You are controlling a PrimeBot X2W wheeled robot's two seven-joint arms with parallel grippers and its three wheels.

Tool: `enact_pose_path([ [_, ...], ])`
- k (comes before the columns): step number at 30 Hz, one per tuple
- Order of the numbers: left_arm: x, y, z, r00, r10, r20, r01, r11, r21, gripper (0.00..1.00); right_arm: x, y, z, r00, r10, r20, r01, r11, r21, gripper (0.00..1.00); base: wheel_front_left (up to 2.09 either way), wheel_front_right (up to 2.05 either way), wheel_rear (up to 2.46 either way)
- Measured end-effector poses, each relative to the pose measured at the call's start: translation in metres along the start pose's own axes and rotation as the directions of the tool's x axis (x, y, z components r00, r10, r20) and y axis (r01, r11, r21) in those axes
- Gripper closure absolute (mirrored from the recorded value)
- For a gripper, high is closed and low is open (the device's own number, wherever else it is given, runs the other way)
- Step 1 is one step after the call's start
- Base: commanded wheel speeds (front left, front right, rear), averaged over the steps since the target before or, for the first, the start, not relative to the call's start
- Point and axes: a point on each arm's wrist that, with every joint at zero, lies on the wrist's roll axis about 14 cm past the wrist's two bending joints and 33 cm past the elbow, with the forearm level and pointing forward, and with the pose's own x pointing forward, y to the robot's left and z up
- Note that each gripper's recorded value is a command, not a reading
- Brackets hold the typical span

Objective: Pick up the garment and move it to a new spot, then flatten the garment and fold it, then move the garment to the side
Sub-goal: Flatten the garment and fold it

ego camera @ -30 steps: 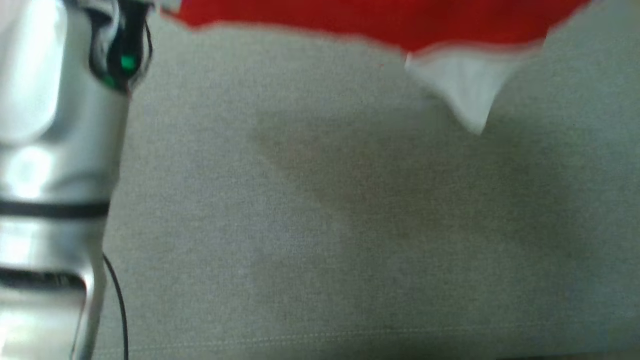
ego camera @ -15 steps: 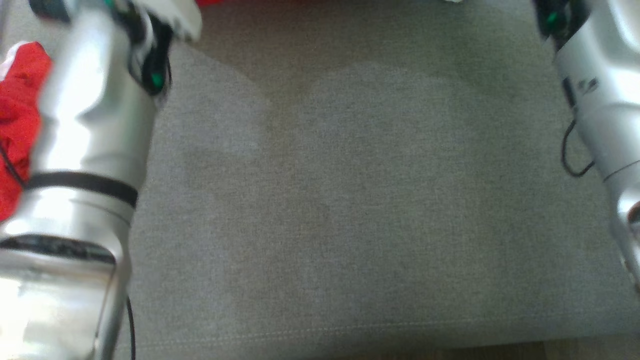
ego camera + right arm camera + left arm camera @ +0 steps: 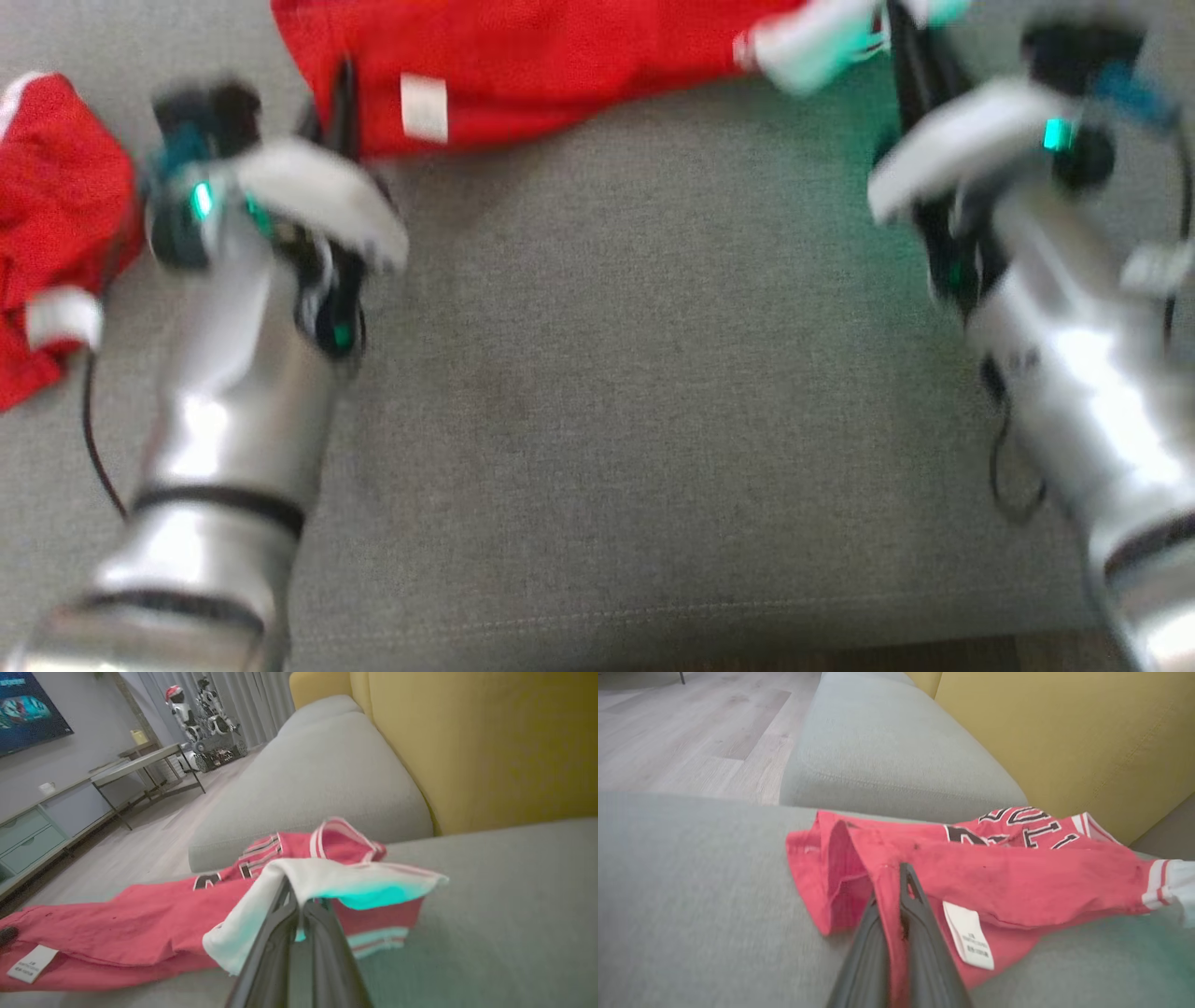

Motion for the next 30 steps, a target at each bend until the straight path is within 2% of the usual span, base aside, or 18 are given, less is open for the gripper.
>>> enact_pose_path([
  [7, -0.060, 0.005, -0.043, 0.998, 0.040, -0.044, -0.043, 0.997, -0.063, 1.00, -0.072, -0.014, -0.056, 0.997, -0.062, -0.047, 0.068, 0.988, 0.136, 1.00, 0.00, 0.00, 0.00],
  [12, -0.094, -0.002, -0.047, 0.999, 0.025, -0.023, -0.026, 0.998, -0.063, 1.00, -0.126, -0.013, -0.084, 0.993, -0.088, -0.077, 0.099, 0.981, 0.168, 1.00, 0.00, 0.00, 0.00],
  [18, -0.129, -0.005, -0.045, 1.000, 0.023, 0.016, -0.022, 0.999, -0.041, 1.00, -0.168, -0.009, -0.089, 0.991, -0.102, -0.084, 0.116, 0.976, 0.186, 1.00, 0.00, 0.00, 0.00],
  [26, -0.195, 0.000, -0.052, 0.996, 0.087, 0.031, -0.086, 0.996, -0.028, 1.00, -0.242, 0.012, -0.103, 0.974, -0.136, -0.178, 0.175, 0.959, 0.224, 1.00, 0.00, 0.00, 0.00],
  [30, -0.215, 0.001, -0.048, 0.994, 0.107, 0.032, -0.106, 0.994, -0.024, 1.00, -0.265, 0.019, -0.101, 0.966, -0.152, -0.208, 0.197, 0.956, 0.219, 1.00, 0.00, 0.00, 0.00],
])
